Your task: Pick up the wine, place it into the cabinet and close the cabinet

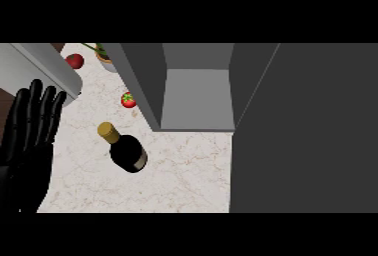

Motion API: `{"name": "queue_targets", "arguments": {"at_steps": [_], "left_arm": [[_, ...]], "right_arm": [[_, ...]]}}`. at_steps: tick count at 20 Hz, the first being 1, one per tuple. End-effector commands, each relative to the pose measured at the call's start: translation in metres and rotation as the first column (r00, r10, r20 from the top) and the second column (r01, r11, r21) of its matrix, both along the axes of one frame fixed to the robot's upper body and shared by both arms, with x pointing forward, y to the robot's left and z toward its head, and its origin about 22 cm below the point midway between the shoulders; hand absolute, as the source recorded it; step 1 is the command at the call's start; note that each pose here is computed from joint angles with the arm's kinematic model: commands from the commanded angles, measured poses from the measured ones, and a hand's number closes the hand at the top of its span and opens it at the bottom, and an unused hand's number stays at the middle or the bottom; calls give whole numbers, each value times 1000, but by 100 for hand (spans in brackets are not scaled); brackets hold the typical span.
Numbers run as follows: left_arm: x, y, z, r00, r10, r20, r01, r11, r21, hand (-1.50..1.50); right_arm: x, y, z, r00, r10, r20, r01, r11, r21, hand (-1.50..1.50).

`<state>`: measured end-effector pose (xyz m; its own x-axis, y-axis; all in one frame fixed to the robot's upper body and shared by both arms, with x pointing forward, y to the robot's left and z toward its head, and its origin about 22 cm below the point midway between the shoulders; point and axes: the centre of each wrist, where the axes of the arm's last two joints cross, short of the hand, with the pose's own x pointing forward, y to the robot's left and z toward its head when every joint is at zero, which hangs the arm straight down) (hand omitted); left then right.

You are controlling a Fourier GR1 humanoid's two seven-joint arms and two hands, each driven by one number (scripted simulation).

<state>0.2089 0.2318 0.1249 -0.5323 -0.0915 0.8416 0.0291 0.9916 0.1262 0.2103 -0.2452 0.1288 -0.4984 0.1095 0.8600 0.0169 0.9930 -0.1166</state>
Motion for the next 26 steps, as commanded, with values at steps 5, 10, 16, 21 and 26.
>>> {"name": "queue_targets", "arguments": {"at_steps": [5, 10, 16, 21, 26], "left_arm": [[8, -29, 13, 964, 263, 37, -264, 964, 34, -150], [9, -43, 15, 959, 210, -187, -240, 959, -153, -150], [-1, -79, 47, 958, 212, -195, -243, 957, -155, -150], [-13, -93, 73, 953, 212, -217, -254, 949, -187, -150], [-2, -99, 87, 937, 242, -251, -288, 943, -166, -150]], "right_arm": [[-33, 6, 0, 999, -41, 3, 41, 999, 30, -150], [-62, 26, 16, 961, 252, -114, -236, 962, 137, -150], [-87, 34, 44, 961, 245, -131, -229, 965, 130, -150], [-95, 58, 49, 963, 231, -136, -210, 966, 151, -150], [-105, 52, 69, 958, 254, -132, -231, 959, 165, -150]]}}
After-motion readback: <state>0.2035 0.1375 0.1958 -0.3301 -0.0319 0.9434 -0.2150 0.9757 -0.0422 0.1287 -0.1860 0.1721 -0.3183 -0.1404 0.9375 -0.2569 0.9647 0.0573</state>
